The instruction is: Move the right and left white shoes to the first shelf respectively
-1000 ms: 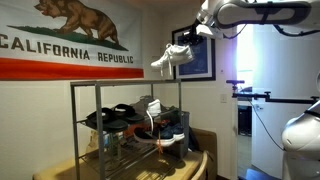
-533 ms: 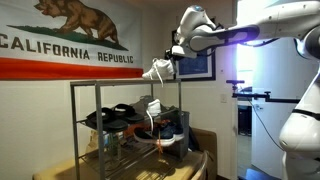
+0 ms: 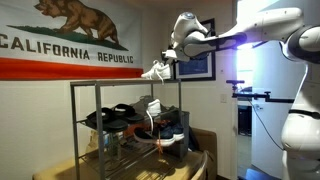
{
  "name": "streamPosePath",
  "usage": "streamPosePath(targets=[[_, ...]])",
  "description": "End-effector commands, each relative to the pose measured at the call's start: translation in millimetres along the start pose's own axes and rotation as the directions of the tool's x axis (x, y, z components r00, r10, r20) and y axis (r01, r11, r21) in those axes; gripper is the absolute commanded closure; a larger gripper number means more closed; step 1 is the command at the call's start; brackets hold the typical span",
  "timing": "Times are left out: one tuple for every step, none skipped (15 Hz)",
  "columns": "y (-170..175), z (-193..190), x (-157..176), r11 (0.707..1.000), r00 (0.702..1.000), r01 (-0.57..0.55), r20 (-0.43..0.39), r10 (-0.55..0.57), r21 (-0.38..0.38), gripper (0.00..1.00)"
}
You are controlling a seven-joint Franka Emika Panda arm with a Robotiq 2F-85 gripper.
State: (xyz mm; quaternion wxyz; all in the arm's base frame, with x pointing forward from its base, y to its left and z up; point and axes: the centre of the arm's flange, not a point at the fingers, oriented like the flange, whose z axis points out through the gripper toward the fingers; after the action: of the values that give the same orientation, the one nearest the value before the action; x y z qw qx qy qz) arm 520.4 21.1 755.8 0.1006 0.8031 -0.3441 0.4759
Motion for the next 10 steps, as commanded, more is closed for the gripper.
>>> streamPosePath(targets=[[-11.5,-12.7,18.7,1.0,1.0,-0.019,-0.018,0.019,-0.015,0.18],[-12.4,-18.9,22.5,1.0,1.0,-0.014,-0.015,0.013,-0.023,0.12],[-12.3,-26.5,25.0,0.999,1.0,-0.006,-0.008,0.006,-0.034,0.05],[-11.6,-36.3,26.2,0.999,1.0,0.009,0.006,-0.009,-0.05,0.0],[-10.5,-45.0,26.8,0.998,0.999,0.024,0.025,-0.022,-0.065,0.0],[-8.3,-55.8,24.5,0.995,0.998,0.047,0.049,-0.043,-0.085,0.0],[-6.8,-65.0,22.9,0.992,0.996,0.07,0.066,-0.064,-0.101,0.0],[-3.5,-75.4,20.3,0.989,0.993,0.093,0.082,-0.084,-0.111,0.0],[-1.1,-84.9,18.9,0.986,0.99,0.113,0.096,-0.102,-0.121,0.0],[0.4,-93.6,18.3,0.984,0.986,0.133,0.114,-0.119,-0.121,0.0]])
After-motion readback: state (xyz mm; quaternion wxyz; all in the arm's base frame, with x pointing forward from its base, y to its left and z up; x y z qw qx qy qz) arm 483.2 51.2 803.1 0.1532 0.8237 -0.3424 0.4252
